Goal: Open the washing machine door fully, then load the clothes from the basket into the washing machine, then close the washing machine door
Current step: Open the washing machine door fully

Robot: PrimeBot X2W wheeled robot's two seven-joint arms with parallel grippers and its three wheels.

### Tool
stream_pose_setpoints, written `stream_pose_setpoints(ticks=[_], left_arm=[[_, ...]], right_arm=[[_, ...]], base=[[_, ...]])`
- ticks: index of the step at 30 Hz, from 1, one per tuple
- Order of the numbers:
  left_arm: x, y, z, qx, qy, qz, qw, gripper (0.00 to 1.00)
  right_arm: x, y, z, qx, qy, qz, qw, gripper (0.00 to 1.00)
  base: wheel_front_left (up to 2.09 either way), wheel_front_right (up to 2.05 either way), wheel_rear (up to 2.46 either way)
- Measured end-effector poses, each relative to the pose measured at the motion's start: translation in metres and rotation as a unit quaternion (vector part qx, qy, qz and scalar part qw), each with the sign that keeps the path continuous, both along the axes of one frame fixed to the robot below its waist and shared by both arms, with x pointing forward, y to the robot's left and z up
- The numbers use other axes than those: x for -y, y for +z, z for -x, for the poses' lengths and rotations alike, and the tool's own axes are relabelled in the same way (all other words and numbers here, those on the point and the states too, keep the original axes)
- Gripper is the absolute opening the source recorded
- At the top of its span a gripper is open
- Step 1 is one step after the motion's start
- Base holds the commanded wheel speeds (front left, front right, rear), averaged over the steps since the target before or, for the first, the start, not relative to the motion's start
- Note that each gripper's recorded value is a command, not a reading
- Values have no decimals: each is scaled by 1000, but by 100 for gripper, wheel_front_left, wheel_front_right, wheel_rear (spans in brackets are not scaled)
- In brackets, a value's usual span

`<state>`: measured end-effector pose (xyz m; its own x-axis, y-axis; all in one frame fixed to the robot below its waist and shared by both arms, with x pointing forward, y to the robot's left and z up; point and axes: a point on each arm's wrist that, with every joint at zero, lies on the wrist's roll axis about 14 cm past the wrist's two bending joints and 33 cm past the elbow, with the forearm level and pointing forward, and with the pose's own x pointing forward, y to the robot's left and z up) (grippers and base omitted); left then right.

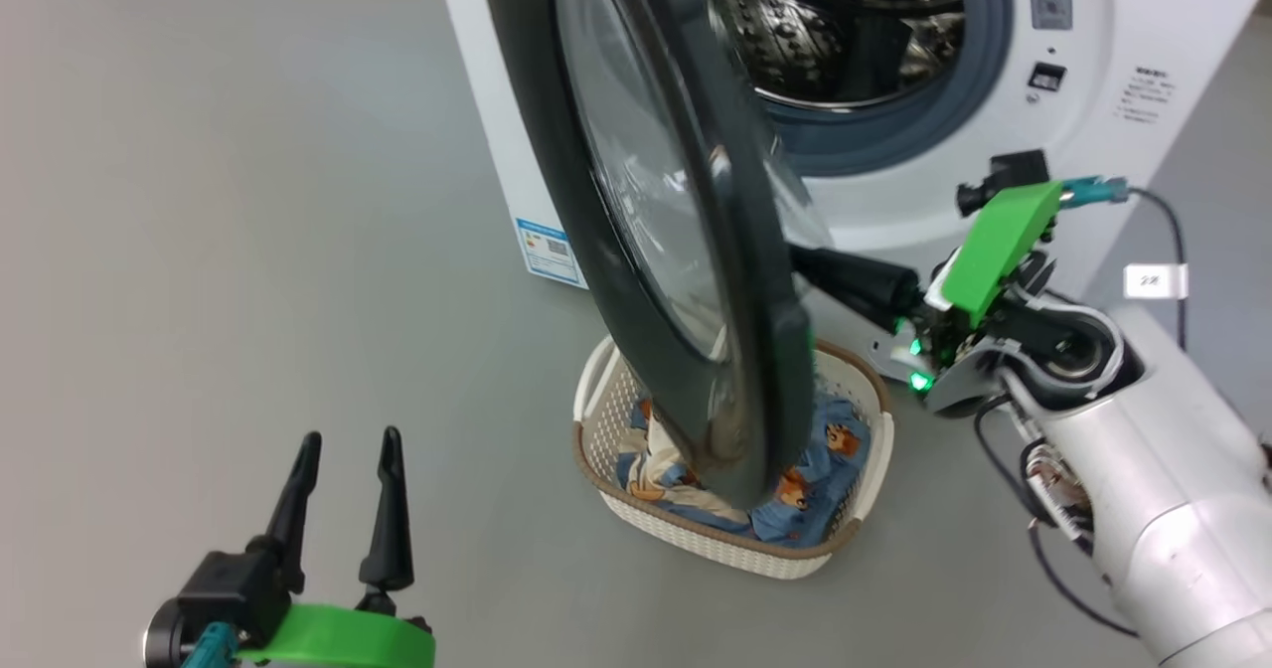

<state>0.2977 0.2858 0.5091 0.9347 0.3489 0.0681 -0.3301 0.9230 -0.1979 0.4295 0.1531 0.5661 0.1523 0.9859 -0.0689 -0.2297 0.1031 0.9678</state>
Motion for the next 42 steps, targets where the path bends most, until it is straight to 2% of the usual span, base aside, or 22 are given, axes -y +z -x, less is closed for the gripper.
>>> stream_pose_setpoints(ticks=[13, 27, 28, 29, 31, 32, 33, 36, 39, 42], left_arm=[[-20, 2, 28, 3, 36, -7, 999, 100], [-15, 2, 31, 3, 25, -15, 1000, 100], [-14, 2, 31, 3, 23, -16, 1000, 100], [-14, 3, 31, 4, 21, -16, 1000, 100], [-12, 2, 30, 4, 18, -17, 1000, 100], [-12, 2, 29, 4, 15, -17, 1000, 100], [-11, 3, 28, 4, 13, -18, 1000, 100], [-8, 4, 24, 6, 3, -22, 1000, 100], [-4, 5, 18, 8, -8, -24, 1000, 100], [2, 7, 11, 9, -24, -29, 999, 100]], right_arm=[[-37, 7, 44, -15, 63, -17, 998, 0], [-36, 13, 49, -2, 64, -14, 998, 0], [-35, 14, 49, 2, 60, -14, 998, 8], [-34, 15, 49, 4, 55, -16, 998, 24], [-30, 16, 49, 8, 50, -16, 999, 48], [-28, 17, 48, 11, 45, -17, 999, 79], [-26, 18, 48, 14, 43, -18, 999, 100], [-19, 24, 45, 43, 26, -14, 999, 100], [-5, 42, 32, 92, -23, -25, 995, 100], [15, 73, 16, 188, -92, -36, 977, 100]], base=[[0, 0, 0], [0, 0, 0], [0, 0, 0], [0, 0, 0], [0, 0, 0], [0, 0, 0], [0, 0, 0], [0, 0, 0], [0, 0, 0], [0, 0, 0]])
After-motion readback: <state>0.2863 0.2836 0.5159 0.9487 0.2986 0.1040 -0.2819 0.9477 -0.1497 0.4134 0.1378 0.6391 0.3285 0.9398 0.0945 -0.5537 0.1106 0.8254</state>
